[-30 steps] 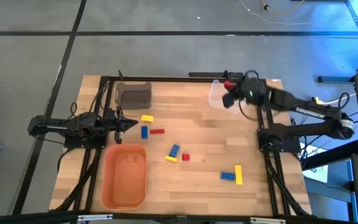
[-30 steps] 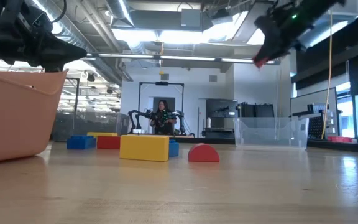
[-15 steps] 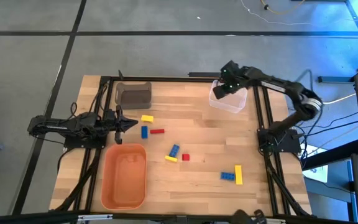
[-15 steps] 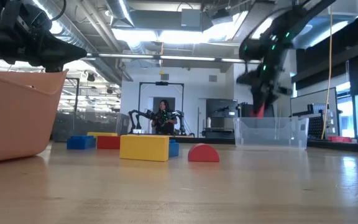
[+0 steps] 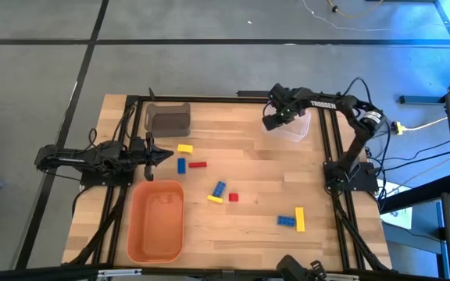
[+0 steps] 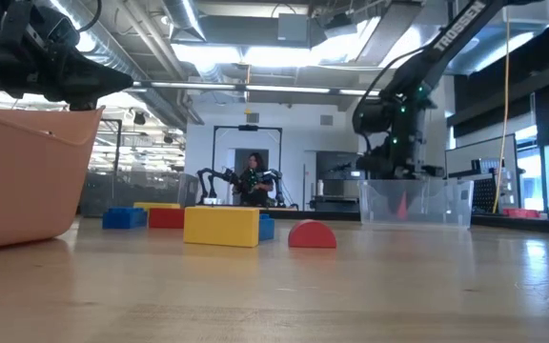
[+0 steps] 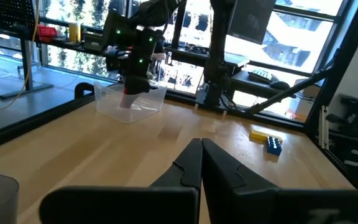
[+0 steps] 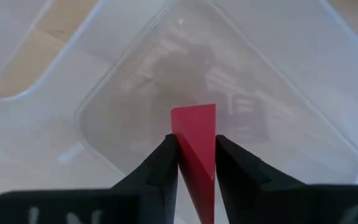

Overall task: Sort & place blocks by color
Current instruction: Put the right red block into the transparent white bin

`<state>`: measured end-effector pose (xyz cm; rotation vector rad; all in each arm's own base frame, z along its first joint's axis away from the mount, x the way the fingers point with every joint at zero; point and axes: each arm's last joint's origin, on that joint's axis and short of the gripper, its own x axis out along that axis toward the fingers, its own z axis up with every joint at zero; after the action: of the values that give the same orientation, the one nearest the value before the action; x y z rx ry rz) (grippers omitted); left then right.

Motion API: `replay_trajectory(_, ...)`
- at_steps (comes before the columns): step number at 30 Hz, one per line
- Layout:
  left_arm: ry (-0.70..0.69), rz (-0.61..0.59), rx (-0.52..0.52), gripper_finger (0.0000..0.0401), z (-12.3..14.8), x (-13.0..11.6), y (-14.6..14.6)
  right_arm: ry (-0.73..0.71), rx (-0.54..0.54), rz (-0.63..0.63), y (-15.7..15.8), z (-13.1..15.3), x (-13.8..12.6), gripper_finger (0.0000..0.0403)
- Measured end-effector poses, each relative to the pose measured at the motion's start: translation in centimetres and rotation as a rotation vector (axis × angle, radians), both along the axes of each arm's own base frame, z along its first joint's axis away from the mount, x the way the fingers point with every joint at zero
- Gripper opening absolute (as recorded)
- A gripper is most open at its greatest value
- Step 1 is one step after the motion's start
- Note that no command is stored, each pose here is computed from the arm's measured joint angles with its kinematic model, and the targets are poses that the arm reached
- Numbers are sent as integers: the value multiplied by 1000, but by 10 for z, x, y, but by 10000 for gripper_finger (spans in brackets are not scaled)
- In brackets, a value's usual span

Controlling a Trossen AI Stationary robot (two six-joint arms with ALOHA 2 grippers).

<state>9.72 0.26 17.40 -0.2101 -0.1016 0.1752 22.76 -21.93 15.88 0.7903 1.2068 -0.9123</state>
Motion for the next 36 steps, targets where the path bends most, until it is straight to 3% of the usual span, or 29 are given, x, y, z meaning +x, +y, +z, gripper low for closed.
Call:
replay_trajectory(18, 0, -1, 0, 0, 0, 0, 0, 7, -9, 55, -1, -2, 1, 117)
replay_trajectory(25, 0, -1, 0, 0, 0, 0, 0, 6, 1, 132, 0, -2, 1, 118)
replay_trajectory(36, 0, 0, 0, 0, 0, 0, 0, -27, -24, 109, -3, -1, 4, 118)
